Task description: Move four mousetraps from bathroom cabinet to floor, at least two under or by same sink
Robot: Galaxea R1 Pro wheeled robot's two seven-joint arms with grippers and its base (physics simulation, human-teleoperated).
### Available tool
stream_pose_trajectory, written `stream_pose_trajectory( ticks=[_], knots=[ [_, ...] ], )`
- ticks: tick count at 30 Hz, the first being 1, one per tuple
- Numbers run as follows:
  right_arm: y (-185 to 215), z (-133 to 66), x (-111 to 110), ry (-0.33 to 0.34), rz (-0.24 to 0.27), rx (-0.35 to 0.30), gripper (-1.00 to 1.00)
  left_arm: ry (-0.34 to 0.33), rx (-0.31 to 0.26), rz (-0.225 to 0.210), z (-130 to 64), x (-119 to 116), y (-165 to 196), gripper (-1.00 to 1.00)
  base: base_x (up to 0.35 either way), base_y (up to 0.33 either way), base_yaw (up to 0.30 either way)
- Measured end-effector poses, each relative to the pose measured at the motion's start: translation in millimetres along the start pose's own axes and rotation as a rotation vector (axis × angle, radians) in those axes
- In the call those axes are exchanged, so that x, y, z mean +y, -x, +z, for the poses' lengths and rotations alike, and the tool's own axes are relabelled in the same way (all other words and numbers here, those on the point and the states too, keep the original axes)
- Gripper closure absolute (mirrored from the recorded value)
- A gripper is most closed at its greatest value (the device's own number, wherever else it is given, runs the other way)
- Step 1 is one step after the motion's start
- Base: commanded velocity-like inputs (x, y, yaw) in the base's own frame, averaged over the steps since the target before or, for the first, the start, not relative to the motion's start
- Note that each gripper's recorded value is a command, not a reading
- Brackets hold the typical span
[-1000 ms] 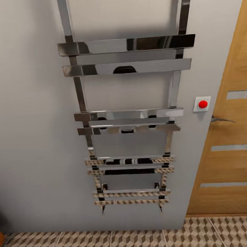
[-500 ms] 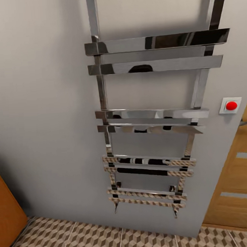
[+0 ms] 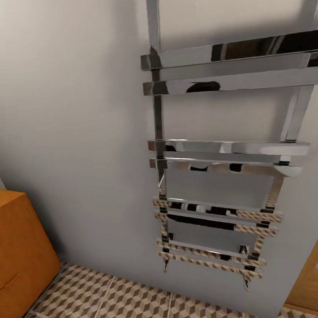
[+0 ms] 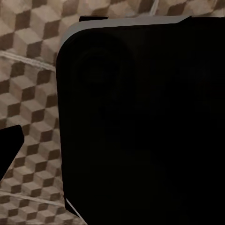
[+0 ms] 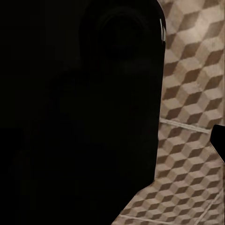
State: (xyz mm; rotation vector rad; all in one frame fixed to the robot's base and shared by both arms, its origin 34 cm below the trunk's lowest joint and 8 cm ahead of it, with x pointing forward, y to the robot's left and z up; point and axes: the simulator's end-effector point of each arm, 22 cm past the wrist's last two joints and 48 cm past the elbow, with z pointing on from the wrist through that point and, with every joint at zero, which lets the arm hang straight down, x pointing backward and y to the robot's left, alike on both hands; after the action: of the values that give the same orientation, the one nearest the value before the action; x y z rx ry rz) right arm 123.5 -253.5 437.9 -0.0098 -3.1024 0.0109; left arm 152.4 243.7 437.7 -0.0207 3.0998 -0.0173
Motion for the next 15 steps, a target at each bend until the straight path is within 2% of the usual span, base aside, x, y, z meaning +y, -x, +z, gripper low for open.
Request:
stream_pose_trajectory(
  ticks=[15],
  knots=[
    [0.0, 0.0, 0.1, 0.0, 0.0, 0.0, -1.0, 0.0, 0.0, -0.001, 0.0, 0.0, 0.0, -1.0, 0.0, 0.0, 0.275]
  ],
)
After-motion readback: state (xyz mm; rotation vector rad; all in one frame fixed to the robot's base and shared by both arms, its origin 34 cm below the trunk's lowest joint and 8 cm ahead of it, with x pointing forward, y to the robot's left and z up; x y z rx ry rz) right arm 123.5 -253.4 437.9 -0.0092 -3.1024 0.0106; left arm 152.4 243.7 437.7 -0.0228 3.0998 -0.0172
